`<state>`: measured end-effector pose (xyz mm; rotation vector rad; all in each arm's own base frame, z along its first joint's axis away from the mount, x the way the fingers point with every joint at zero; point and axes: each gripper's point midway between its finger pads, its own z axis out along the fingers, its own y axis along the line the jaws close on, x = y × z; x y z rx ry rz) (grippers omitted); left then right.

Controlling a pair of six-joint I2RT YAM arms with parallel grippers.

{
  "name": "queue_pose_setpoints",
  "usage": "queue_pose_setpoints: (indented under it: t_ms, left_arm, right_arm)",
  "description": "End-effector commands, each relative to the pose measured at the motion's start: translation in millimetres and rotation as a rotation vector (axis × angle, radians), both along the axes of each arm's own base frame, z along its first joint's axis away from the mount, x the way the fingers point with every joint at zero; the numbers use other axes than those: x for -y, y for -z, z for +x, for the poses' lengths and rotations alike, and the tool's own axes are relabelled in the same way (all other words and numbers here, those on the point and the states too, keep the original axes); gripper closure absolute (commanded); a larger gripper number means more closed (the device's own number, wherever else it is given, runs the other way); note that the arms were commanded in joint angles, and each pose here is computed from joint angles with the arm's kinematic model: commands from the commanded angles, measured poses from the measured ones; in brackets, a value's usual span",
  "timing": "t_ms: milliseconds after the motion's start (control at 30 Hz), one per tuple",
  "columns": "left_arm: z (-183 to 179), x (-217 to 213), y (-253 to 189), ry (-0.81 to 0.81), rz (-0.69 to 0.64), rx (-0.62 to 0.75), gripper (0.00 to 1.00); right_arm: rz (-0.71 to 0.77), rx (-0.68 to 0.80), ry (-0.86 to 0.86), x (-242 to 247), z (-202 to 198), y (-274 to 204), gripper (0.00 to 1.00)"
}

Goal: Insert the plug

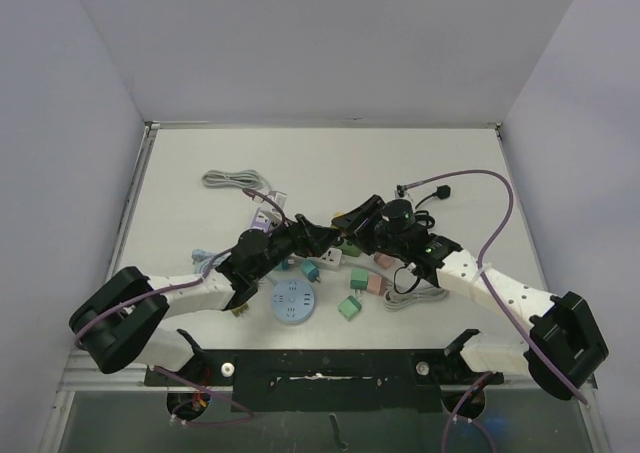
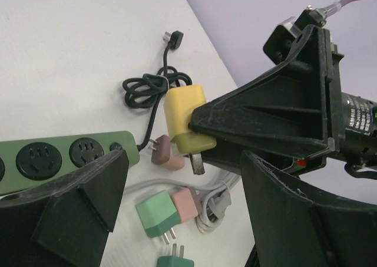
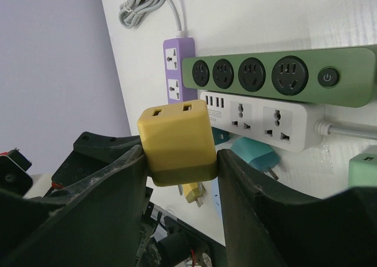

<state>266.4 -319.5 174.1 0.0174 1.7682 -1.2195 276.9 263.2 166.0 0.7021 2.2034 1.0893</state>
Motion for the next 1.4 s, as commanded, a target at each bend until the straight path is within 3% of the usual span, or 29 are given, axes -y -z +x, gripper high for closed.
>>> queue_pose_setpoints:
  t_ms: [0, 267, 467, 633, 800, 967, 1167, 1367]
  left_arm:
    - [10.1, -2.4, -35.7, -0.058, -0.106, 0.147, 0.27]
    - [10.3, -9.3, -37.9, -0.083, -0.117, 0.205, 0.46]
    - [10.3, -12.1, -50.6, -0.093, -0.141, 0.295, 0.50]
    - [10.2, -7.6, -53.7, -0.076, -0.146, 0.318, 0.61]
    - [10.1, -7.1, -54.7, -0.046, -0.159, 0.295, 0.80]
    - [8.0, -10.2, -58.2, 0.014, -0.187, 0.243, 0.83]
    - [-8.7, -14.1, -66.5, 0.146, -0.207, 0.176, 0.83]
    - [-34.7, -23.9, -100.7, 0.287, -0.260, 0.123, 0.83]
  right_arm:
    - [0.107, 0.080, -0.014, -20.8, 8.7, -43.1, 0.55]
    - [0.123, 0.081, -0.080, -37.6, 6.0, -50.8, 0.53]
    - [0.097, 0.058, -0.106, -44.1, 6.9, -56.4, 0.50]
    - [0.099, 0.067, -0.116, -45.6, 6.7, -62.7, 0.49]
    - [0.037, 0.098, -0.160, -43.6, 7.3, -61.0, 0.38]
    - [-0.047, 0.150, -0.196, -24.6, 14.8, -61.3, 0.24]
    - [-0.133, 0.410, -0.388, -4.9, 11.8, -93.8, 0.12]
    - [-0.042, 0.617, -0.656, -5.4, -18.8, -131.9, 0.11]
